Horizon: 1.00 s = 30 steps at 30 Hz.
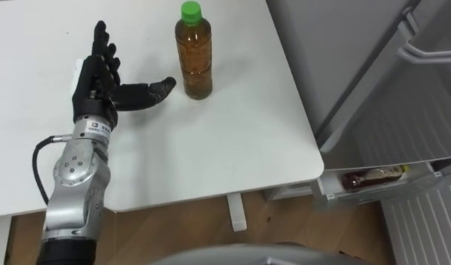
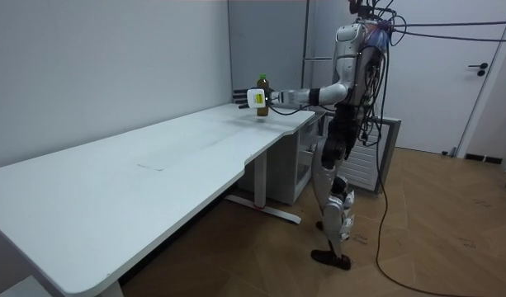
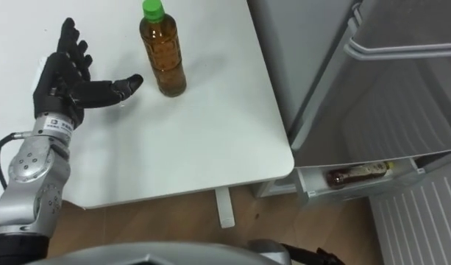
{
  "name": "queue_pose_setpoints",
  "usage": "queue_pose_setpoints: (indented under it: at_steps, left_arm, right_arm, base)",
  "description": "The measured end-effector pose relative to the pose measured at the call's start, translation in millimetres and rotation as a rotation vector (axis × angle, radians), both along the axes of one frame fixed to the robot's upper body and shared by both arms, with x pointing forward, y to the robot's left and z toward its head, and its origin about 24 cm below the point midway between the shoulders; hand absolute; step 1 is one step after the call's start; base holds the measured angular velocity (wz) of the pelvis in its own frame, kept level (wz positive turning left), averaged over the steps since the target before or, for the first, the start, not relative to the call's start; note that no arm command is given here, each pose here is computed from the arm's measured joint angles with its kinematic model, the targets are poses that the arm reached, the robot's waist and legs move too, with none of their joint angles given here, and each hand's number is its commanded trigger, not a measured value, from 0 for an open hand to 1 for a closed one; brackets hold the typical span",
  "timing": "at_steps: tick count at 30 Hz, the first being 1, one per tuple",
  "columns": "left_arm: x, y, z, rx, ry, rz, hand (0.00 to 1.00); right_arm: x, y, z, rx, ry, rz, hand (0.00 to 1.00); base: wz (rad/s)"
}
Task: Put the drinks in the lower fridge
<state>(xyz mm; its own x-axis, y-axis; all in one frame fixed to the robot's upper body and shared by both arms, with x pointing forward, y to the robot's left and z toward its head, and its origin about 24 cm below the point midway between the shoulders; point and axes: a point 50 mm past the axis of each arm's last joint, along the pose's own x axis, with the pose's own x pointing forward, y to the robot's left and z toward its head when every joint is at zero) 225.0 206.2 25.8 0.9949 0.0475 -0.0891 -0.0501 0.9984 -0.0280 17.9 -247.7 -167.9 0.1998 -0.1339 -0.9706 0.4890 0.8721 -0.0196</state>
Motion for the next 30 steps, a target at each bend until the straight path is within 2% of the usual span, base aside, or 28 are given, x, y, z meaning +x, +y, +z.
queue_pose_setpoints:
  at_steps: [17,30]
  left_arm:
    - [0.0,-19.0,-3.0,-0.042,0.012,-0.136,0.0]
    - [2.7,-20.1,-8.6,-0.047,0.034,-0.114,0.0]
  right_arm:
    - [1.8,-0.4,0.1,0.004,-0.007,-0.022,0.0]
    - [3.4,1.3,-0.2,0.014,-0.006,-0.003,0.0]
  base:
    - [0.0]
    - [-0.01]
